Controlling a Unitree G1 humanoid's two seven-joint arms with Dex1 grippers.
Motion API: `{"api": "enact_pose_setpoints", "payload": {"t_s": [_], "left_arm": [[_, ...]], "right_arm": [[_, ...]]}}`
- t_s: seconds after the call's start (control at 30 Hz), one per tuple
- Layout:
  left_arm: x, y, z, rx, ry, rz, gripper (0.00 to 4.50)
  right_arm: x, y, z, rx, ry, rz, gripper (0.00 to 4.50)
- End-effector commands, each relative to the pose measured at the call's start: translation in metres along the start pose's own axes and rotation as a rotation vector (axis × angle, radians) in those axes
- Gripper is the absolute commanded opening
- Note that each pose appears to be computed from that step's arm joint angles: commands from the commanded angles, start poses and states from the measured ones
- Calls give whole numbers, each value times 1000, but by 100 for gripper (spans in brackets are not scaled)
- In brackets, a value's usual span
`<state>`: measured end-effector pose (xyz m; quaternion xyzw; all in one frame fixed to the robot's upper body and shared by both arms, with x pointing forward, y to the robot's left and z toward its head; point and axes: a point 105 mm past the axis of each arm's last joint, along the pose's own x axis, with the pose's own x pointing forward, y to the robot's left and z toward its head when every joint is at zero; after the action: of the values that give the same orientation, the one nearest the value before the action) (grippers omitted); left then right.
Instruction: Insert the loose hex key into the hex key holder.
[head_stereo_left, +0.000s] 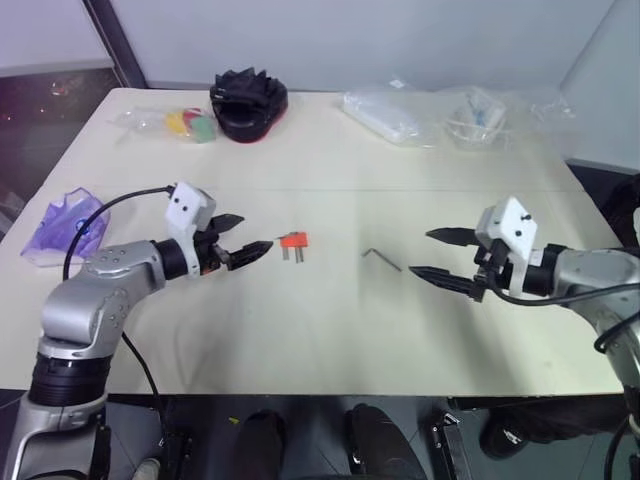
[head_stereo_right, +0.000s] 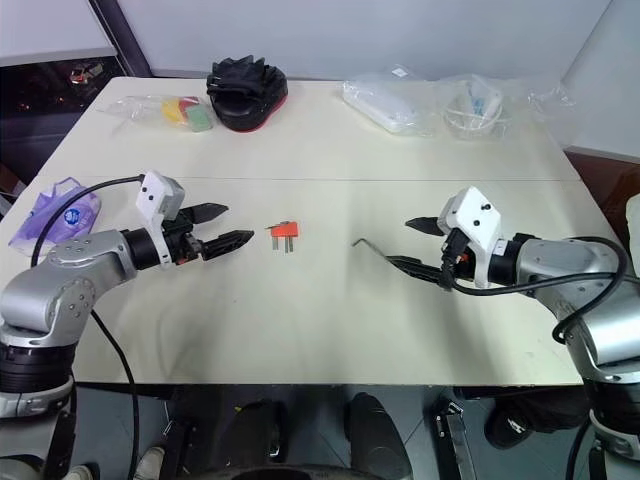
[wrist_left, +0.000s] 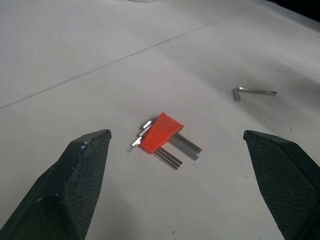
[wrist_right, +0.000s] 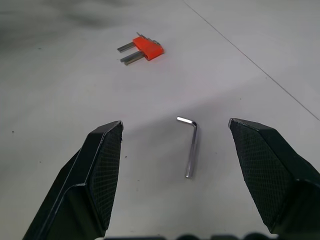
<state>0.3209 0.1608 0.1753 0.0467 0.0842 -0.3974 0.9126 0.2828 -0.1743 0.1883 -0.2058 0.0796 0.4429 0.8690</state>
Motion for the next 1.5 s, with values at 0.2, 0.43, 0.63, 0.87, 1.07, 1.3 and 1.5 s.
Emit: {"api": "enact_pose_setpoints", "payload": {"t_s": [0.2, 0.43, 0.63, 0.87, 1.07, 1.3, 1.5], "left_arm": [[-8, 0, 14, 29, -48, 15, 444], [-9, 0, 12, 27, -42, 13, 444], [-10, 1, 12, 27, -42, 18, 444], [-10, 3, 11, 23, -43, 31, 444], [-11, 2, 8, 15, -42, 38, 444], [-11, 5, -9, 35, -3, 77, 444], [-14, 20, -17, 71, 5, 166, 444]], "right_arm": [[1, -2, 13, -57, -31, 3, 356], [3, -3, 14, -63, -33, 10, 356], [6, -4, 15, -67, -37, 13, 356], [12, -8, 15, -83, -43, 7, 356], [31, -5, 16, -143, -42, 51, 356], [87, -2, 15, -225, -51, 145, 356], [135, -2, 11, -303, -44, 214, 356]]}}
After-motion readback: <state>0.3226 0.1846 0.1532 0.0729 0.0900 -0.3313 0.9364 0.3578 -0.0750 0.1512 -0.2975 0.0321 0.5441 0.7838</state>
